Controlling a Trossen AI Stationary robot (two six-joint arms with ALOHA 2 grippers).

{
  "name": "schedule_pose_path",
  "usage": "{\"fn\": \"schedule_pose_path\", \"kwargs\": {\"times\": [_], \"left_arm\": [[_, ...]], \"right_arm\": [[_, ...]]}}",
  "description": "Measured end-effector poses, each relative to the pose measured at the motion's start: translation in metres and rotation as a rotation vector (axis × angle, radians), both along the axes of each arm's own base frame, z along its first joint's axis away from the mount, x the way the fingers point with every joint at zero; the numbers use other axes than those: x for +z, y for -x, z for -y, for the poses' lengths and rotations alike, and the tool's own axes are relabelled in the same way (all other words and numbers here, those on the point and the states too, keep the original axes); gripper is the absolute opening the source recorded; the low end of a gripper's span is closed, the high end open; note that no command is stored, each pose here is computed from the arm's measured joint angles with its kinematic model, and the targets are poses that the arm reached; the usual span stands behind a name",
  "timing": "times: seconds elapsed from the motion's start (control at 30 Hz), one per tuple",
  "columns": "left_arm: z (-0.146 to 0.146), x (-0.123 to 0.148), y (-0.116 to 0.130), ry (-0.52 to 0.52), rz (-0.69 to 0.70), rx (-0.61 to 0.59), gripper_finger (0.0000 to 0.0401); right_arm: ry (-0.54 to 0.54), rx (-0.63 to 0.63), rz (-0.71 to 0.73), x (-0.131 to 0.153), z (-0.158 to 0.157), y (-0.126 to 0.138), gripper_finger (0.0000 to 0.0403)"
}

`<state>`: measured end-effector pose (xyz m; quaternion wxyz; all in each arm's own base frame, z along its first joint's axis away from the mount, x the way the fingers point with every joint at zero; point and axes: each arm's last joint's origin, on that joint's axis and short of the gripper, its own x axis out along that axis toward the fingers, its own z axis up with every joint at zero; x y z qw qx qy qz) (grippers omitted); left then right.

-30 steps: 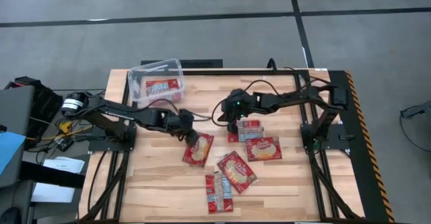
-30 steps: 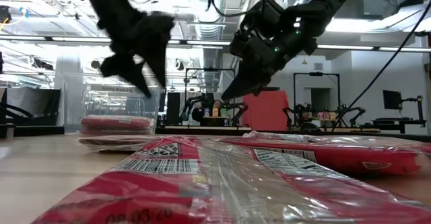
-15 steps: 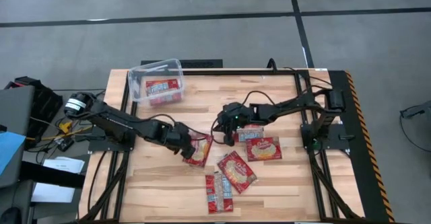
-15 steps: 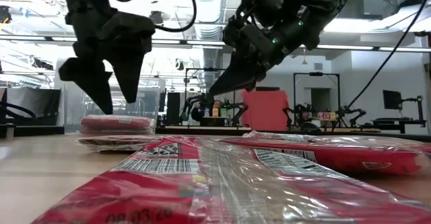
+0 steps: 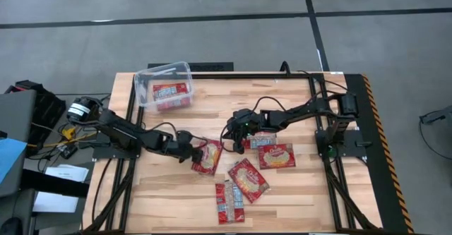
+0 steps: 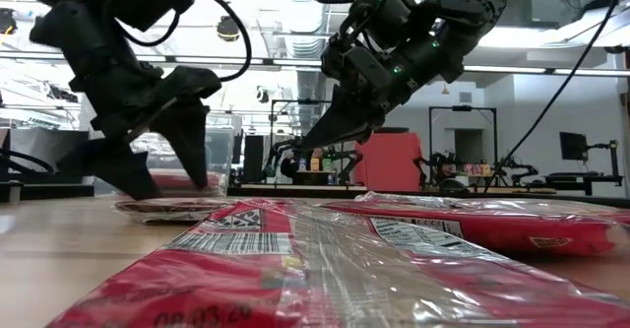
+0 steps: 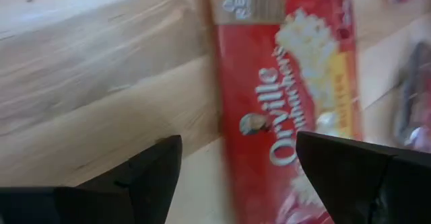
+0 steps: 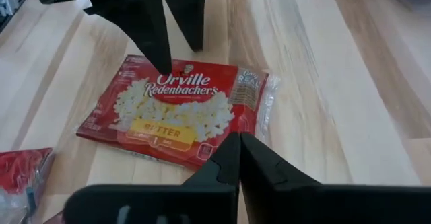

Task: Sort popcorn bags into baskets
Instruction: Put the red popcorn bag into the transparent bin

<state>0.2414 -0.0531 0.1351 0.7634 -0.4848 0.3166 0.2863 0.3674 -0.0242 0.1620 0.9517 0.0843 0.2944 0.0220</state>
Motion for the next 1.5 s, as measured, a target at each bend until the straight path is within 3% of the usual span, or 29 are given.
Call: {"fn": "schedule_pose_path", "kwargs": {"times": [0.3, 0.73, 0.87, 1.23, 1.5], "left_arm": [[0.002, -0.012, -0.007, 0.016, 0.043, -0.016, 0.0286], [0.013, -0.033, -0.026, 0.129, 0.140, -0.050, 0.0286], [0.013, -0.033, -0.027, 0.116, 0.160, -0.083, 0.0286], [0.010, -0.033, -0.029, 0.122, 0.154, -0.136, 0.0286], [0.012, -0.031, -0.029, 0.133, 0.177, -0.123, 0.0286]], "right_arm": [[0.005, 0.024, 0.022, -0.004, -0.010, -0.005, 0.0026], [-0.117, 0.059, -0.030, -0.028, -0.017, -0.009, 0.0018], [-0.087, 0.123, -0.008, -0.025, -0.023, -0.009, 0.0024], [-0.203, 0.325, -0.078, -0.048, -0.044, -0.009, 0.0011], [-0.087, 0.304, -0.046, -0.048, -0.059, -0.011, 0.0018]]}}
